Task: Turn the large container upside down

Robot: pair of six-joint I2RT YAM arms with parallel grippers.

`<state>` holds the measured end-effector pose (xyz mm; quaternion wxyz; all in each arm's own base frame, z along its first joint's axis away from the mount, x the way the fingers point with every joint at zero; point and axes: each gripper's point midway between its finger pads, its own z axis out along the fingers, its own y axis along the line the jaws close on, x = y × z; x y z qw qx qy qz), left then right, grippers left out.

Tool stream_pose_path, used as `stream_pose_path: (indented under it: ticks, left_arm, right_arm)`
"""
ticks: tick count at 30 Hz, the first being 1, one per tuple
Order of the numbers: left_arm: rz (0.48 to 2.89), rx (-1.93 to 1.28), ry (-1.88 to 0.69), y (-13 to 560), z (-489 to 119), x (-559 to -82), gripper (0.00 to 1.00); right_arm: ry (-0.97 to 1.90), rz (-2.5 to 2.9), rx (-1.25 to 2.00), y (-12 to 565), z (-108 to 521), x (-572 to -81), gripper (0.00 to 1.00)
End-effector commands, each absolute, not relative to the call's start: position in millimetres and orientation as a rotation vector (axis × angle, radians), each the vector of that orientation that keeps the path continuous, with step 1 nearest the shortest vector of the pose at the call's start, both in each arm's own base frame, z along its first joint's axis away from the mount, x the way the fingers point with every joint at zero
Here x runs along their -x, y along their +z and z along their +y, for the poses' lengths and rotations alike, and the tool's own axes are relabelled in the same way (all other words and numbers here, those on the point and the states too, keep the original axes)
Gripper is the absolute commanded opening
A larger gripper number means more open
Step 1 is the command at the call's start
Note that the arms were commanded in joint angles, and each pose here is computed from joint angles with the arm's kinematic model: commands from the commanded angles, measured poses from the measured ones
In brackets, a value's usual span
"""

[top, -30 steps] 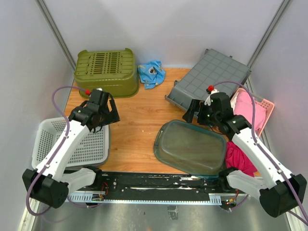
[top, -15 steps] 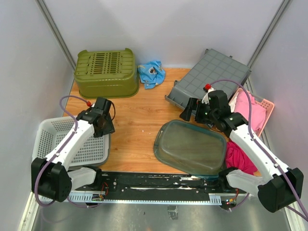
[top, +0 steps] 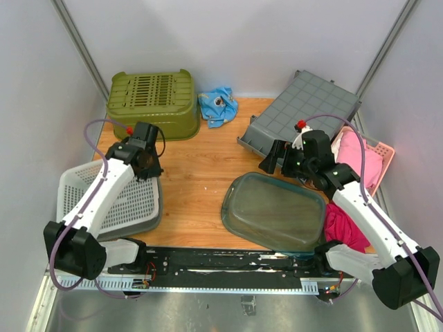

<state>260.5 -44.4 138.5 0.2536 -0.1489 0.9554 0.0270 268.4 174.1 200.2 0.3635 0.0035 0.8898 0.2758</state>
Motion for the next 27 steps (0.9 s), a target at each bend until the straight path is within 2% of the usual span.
stream_pose_path:
  ticks: [1,6,18,22,27]
  left_arm:
    - [2.442,0.362,0.013,220.8,-44.5,-275.2,0.00]
    - [2.308,0.301,-0.125,312.6,-57.7,-284.3,0.00]
    - [1.911,0.139,-0.631,478.3,-125.4,-286.1,0.00]
    - [1.811,0.038,-0.850,509.6,-156.0,-278.2,0.00]
    - [1.694,0.005,-1.028,514.4,-176.2,-274.4,0.00]
  right_arm:
    - [0.716,2.254,-0.001,208.1,174.6,-267.4,0.97]
    - [0.717,2.249,0.000,210.3,175.3,-268.9,0.98]
    - [0.733,2.231,-0.004,215.4,176.3,-268.5,0.97]
    - [0.728,2.227,-0.008,216.5,174.7,-267.4,0.97]
    - [0.731,2.222,-0.008,219.2,174.5,-266.3,0.97]
